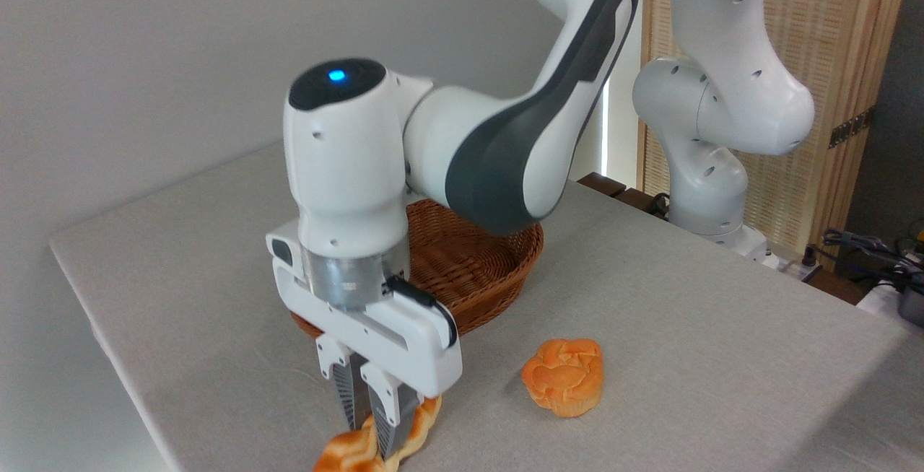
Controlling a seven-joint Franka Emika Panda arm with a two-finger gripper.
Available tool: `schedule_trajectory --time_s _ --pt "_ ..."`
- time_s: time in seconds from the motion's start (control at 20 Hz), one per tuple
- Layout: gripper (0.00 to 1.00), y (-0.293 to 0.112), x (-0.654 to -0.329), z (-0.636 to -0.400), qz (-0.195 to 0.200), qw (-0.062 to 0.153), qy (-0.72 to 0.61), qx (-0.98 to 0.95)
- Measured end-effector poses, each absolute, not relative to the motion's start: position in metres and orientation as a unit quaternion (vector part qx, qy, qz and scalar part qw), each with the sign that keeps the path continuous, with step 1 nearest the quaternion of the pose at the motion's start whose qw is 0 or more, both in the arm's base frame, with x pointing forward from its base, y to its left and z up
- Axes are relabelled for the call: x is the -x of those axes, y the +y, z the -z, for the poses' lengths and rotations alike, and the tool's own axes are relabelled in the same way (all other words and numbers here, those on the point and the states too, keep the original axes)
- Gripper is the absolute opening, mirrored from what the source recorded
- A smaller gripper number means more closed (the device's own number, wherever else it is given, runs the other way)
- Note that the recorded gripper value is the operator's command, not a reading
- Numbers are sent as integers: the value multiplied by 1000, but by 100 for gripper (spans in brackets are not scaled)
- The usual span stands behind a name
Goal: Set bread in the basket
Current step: 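Lift the braided roll and carry it over the wicker basket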
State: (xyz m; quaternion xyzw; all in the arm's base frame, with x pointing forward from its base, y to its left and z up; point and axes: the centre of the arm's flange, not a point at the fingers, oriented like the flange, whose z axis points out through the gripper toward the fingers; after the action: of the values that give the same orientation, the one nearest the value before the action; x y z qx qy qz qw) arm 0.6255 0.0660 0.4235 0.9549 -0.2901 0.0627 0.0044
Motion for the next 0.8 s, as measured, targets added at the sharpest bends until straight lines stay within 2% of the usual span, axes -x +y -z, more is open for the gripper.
schedule_trajectory --time_s 0.15,0.25,0.35,0.45,0.5,0.55,0.65,0.7,0.8 --pt "33 65 -620 -460 -65 9 -290 -955" --pt "38 61 -608 -497 -76 28 -284 -955" --pt "38 55 -584 -544 -78 41 -295 -951" --pt "39 40 -549 -584 -56 57 -330 -941" --pt "49 27 -532 -596 -41 65 -349 -934" --pt "49 11 -519 -601 -24 73 -367 -927" --pt "49 -27 -507 -590 5 80 -403 -912" --pt "50 -47 -505 -576 21 72 -423 -903" --pt "56 -84 -507 -544 45 43 -460 -886"
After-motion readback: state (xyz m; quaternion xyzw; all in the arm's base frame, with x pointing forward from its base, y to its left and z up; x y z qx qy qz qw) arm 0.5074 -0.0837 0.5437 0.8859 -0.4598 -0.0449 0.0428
